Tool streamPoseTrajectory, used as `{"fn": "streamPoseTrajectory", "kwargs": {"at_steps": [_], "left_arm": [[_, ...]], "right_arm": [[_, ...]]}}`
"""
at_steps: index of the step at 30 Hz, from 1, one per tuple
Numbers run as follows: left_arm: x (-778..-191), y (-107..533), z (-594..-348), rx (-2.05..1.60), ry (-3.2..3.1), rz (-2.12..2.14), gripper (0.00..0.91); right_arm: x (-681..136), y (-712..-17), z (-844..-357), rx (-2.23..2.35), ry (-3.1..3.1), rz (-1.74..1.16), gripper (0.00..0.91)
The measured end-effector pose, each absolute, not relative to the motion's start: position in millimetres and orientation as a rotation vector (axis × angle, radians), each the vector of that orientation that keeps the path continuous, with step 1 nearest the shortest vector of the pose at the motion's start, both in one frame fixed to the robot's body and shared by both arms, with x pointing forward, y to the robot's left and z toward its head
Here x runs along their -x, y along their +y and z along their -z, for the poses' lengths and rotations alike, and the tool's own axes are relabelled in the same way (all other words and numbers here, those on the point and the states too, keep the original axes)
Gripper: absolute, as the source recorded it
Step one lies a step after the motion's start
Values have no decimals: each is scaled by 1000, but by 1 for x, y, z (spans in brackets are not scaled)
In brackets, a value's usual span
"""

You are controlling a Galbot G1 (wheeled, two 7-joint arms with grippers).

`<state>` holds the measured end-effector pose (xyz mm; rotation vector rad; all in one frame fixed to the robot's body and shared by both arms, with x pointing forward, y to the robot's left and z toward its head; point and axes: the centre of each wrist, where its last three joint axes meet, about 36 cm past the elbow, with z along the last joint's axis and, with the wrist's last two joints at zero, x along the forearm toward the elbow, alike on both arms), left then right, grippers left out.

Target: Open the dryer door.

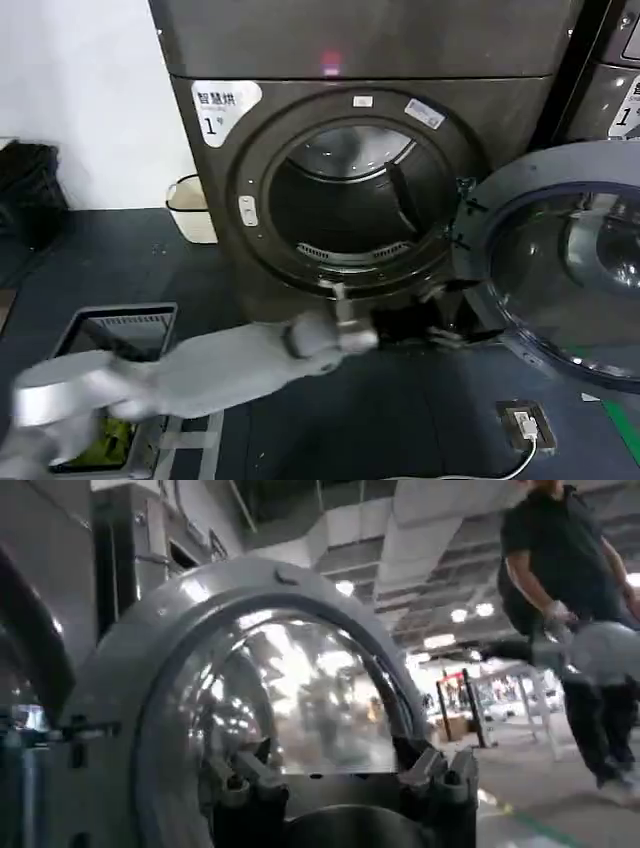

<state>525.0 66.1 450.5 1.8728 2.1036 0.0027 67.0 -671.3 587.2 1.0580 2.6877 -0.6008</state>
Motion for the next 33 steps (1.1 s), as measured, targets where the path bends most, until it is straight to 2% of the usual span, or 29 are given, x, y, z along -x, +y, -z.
{"fn": "streamPoseTrajectory", "kwargs": {"at_steps": [16, 24, 33], "left_arm": [[-500, 312, -492, -1735, 2508, -714, 907], [-485, 397, -507, -1738, 2581, -1159, 907], [-480, 476, -510, -1780, 2469, -1633, 907]], "right_arm": [[-47, -678, -609, -1200, 2633, 670, 907], [-48, -680, -610, -1221, 2647, 687, 907], [-57, -680, -609, -1212, 2659, 696, 907]]}}
